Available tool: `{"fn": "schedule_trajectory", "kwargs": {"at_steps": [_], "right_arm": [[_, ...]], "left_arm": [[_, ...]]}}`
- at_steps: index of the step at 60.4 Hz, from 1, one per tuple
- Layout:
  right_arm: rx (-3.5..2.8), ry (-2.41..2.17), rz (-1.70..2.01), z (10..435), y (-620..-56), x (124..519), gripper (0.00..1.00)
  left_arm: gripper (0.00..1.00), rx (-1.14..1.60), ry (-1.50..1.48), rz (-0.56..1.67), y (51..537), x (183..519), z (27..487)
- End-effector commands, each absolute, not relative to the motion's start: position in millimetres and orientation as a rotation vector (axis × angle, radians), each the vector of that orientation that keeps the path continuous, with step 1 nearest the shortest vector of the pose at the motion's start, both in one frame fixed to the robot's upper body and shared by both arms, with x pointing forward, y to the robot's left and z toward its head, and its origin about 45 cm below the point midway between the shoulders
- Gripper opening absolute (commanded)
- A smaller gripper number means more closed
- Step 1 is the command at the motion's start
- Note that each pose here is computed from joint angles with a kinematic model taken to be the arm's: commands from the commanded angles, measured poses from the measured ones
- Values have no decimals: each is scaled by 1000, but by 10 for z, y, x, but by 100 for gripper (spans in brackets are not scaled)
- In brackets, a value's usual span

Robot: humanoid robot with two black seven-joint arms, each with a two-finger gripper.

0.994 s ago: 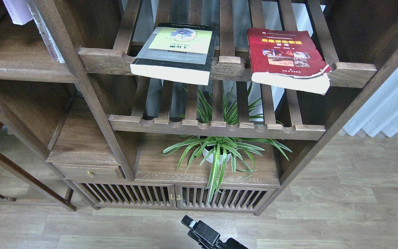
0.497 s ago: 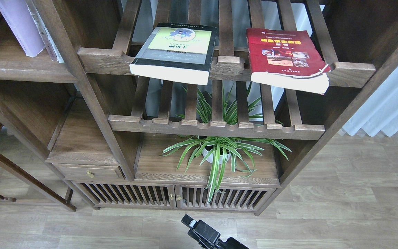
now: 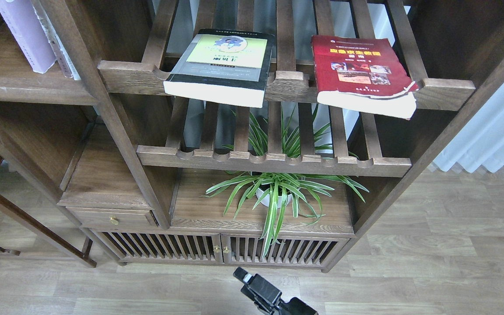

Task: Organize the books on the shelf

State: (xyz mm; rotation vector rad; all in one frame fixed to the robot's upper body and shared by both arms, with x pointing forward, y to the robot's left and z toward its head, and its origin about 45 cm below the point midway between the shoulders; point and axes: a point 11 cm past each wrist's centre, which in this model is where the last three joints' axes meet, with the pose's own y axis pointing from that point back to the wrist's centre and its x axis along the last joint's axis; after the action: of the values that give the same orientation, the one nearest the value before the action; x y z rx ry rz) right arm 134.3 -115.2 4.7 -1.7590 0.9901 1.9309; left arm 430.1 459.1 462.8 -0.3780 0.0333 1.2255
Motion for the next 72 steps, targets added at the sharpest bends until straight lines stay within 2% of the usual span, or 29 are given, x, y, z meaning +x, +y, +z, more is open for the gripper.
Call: {"fn": "schedule_trajectory", "kwargs": {"at_steps": [1, 24, 31, 35, 42, 57, 59, 72], "right_arm": [[-1751, 989, 1916, 75, -1151, 1369, 99], [-1755, 963, 1900, 140, -1115, 1402, 99], [-1760, 938, 1887, 203, -1080, 1430, 99], [-1763, 906, 1865, 293, -1039, 1473, 99], [-1757, 891, 1826, 388, -1051, 1558, 99], [-1734, 907, 1759, 478, -1162, 1720, 99], [-1735, 904, 1757, 487, -1158, 1723, 99], [-1734, 868, 1697, 662, -1167, 1836, 99]], "left_arm": [[36, -377, 78, 1210, 4612, 4135, 4457], [36, -426, 104, 1207, 4733, 3626, 4227], [37, -410, 156, 1227, 4768, 3438, 3955], [45, -413, 203, 1237, 4775, 3364, 3773], [49, -430, 295, 1245, 4751, 3259, 3472], [73, -459, 421, 1248, 4622, 3126, 2995], [79, -458, 440, 1251, 4609, 3106, 2924], [89, -440, 560, 1280, 4539, 2893, 2452]]}}
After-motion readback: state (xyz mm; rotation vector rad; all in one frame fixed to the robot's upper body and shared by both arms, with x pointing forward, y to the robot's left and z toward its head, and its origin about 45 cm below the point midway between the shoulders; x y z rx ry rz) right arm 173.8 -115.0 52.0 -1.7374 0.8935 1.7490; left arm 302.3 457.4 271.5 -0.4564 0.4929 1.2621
